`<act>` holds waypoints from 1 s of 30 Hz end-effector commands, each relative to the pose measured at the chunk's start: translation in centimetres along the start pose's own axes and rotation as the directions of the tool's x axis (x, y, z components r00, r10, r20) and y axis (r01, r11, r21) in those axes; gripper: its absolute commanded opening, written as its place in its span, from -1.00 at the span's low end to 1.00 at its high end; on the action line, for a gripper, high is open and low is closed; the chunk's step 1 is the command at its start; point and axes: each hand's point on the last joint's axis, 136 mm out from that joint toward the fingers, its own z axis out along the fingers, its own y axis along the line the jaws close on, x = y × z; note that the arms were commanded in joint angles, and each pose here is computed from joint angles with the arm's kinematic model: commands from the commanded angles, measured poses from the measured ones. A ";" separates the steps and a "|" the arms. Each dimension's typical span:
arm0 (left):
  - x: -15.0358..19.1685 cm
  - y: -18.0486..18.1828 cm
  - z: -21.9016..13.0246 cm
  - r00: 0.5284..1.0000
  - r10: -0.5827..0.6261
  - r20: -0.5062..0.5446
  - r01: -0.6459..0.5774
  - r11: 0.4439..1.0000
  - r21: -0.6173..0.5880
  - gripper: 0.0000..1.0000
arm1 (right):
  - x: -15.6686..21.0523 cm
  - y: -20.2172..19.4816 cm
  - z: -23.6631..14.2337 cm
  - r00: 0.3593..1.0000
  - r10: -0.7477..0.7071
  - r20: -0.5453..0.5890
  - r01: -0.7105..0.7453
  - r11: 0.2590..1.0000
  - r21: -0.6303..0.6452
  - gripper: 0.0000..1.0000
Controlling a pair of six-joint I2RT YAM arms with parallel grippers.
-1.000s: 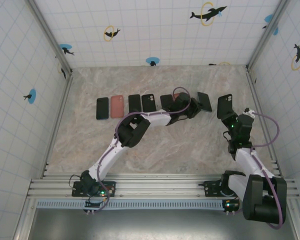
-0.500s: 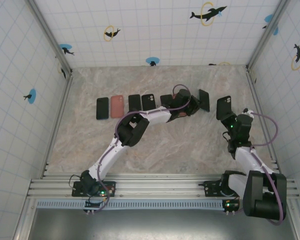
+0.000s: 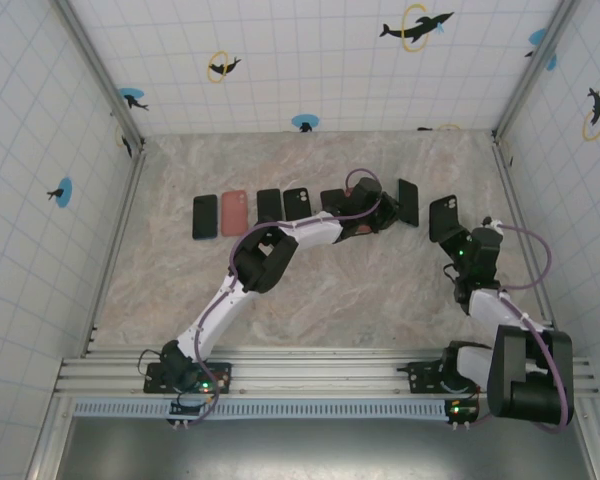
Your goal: Take the phone out of the phone case
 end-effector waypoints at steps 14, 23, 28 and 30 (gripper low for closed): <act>-0.1 -1.0 -0.8 0.996 0.090 -0.010 -0.090 0.995 -0.037 -0.22 | -0.6 0.3 2.4 0.988 -0.152 0.008 0.152 0.988 -0.012 -1.00; -0.6 -2.7 -2.2 0.988 0.155 0.016 -0.154 0.987 -0.049 -0.12 | -2.3 1.5 4.5 0.970 -0.237 0.052 0.238 0.971 -0.008 -1.00; -0.9 -3.9 -3.1 0.982 0.188 0.027 -0.186 0.981 -0.053 -0.07 | -2.6 1.9 6.0 0.966 -0.252 0.054 0.254 0.967 -0.023 -1.00; -1.0 -4.7 -3.6 0.979 0.203 0.032 -0.202 0.978 -0.046 -0.06 | -2.7 2.1 6.7 0.966 -0.250 0.061 0.252 0.967 -0.038 -1.00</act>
